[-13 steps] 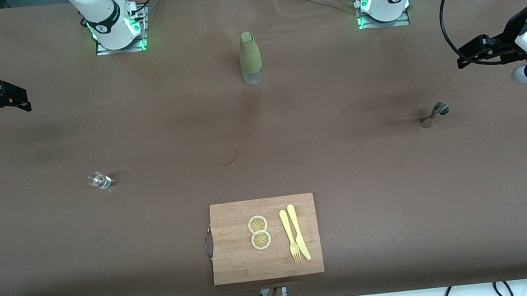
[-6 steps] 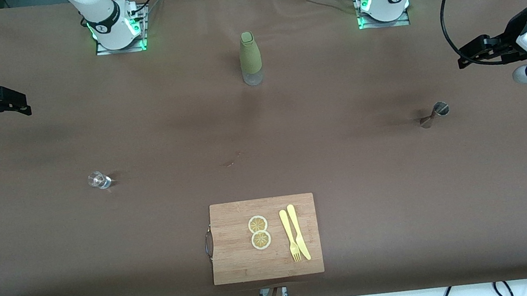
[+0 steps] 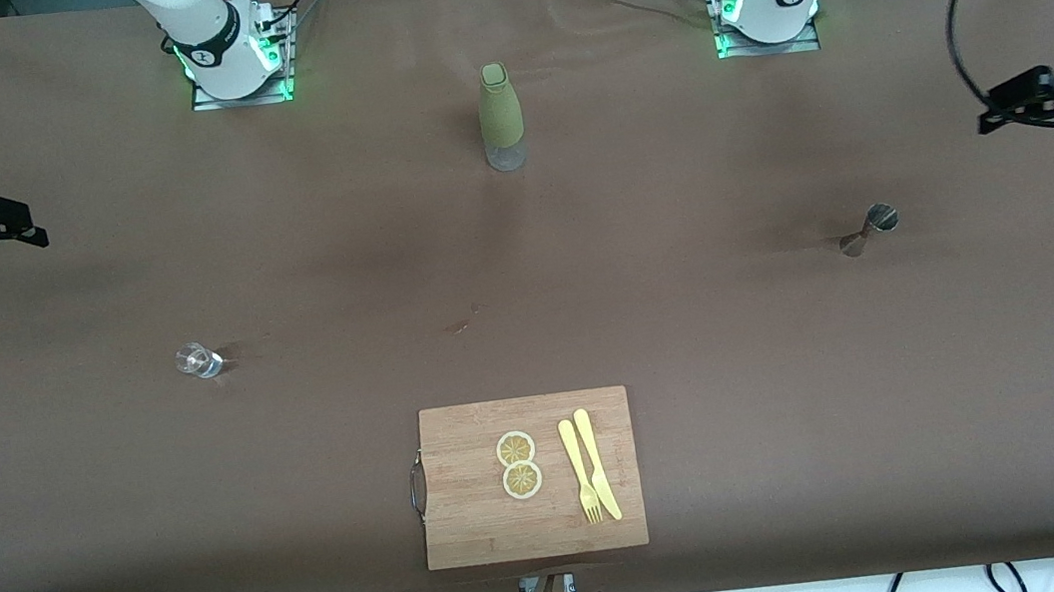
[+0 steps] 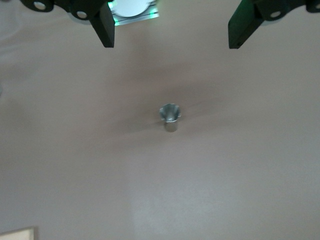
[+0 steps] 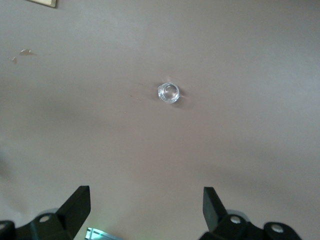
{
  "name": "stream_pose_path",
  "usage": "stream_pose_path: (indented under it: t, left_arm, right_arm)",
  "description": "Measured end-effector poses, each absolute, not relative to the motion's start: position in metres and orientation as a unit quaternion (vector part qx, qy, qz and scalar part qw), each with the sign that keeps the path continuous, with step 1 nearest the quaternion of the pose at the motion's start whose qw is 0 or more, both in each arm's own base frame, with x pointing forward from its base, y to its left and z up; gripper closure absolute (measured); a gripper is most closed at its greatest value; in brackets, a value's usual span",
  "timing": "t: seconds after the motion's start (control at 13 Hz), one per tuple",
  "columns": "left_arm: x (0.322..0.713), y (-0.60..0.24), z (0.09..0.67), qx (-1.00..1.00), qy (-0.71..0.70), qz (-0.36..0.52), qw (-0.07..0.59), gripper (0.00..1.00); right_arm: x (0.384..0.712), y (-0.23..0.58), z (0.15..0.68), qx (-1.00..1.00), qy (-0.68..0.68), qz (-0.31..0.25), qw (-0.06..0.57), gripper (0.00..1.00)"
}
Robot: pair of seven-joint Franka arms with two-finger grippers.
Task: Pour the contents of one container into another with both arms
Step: 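Reach the right gripper to the glass while the left gripper reaches the jigger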
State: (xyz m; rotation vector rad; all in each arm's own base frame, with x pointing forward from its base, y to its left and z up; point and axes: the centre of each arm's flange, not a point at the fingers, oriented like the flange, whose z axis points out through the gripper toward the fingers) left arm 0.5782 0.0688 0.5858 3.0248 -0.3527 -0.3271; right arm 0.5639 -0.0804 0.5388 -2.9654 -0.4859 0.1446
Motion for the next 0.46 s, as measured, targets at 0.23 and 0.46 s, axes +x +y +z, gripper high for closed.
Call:
stream_pose_path:
  t: [0.23, 0.46]
  left_arm:
    - [0.572, 0.133, 0.568, 0.971, -0.197, -0.098, 0.096, 0.00]
    - [0.563, 0.202, 0.517, 0.922, -0.322, -0.055, 0.206, 0.00]
  right_arm:
    - [0.575, -0.118, 0.498, -0.969, -0.214, 0.038, 0.114, 0.00]
    - [0.588, -0.145, 0.452, -0.941, -0.290, 0.000, 0.173, 0.00]
